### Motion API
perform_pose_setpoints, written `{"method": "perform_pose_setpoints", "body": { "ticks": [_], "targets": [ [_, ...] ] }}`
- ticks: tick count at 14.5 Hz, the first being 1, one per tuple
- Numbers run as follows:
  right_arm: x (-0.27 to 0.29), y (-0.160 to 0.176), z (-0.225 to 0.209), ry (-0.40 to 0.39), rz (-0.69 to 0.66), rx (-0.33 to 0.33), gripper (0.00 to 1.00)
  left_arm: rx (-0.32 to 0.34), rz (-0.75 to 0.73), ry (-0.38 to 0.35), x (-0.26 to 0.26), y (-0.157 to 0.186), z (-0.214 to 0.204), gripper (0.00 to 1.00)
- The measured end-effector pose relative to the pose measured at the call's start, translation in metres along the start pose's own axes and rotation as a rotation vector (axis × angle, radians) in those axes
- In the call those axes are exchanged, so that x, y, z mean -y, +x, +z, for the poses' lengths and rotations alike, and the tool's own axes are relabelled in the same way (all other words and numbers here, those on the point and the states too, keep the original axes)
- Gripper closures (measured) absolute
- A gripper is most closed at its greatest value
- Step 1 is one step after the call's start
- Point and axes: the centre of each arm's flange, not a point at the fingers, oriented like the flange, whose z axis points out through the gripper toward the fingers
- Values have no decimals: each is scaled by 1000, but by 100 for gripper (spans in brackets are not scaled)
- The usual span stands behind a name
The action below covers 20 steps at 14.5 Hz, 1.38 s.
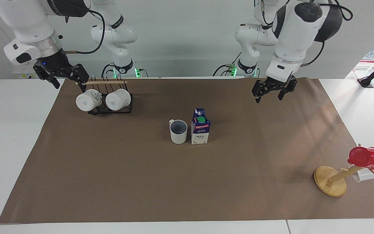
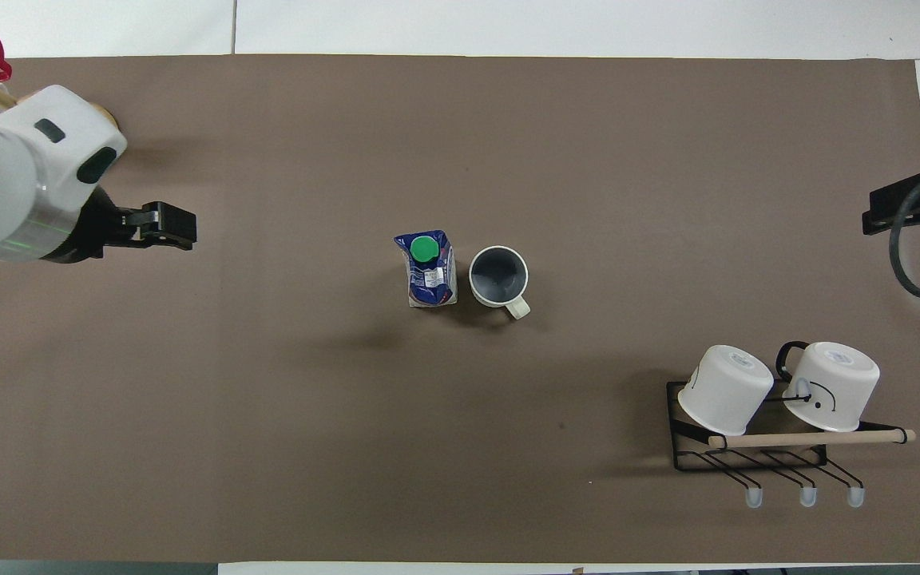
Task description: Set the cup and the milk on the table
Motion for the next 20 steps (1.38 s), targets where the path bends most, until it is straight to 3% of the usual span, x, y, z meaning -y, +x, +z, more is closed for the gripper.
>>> {"method": "perform_pose_setpoints", "body": {
  "ticks": [5, 11, 20],
  "targets": [
    [6, 0, 0, 0, -13, -1, 0, -8, 20, -10, 90, 9, -13, 0],
    [6, 0, 2, 0, -12, 2, 0, 29, -22, -36, 114, 13, -62, 0],
    [3, 0, 3, 0, -6, 5, 0, 63, 22, -39, 117, 15, -61, 0]
  ]
}}
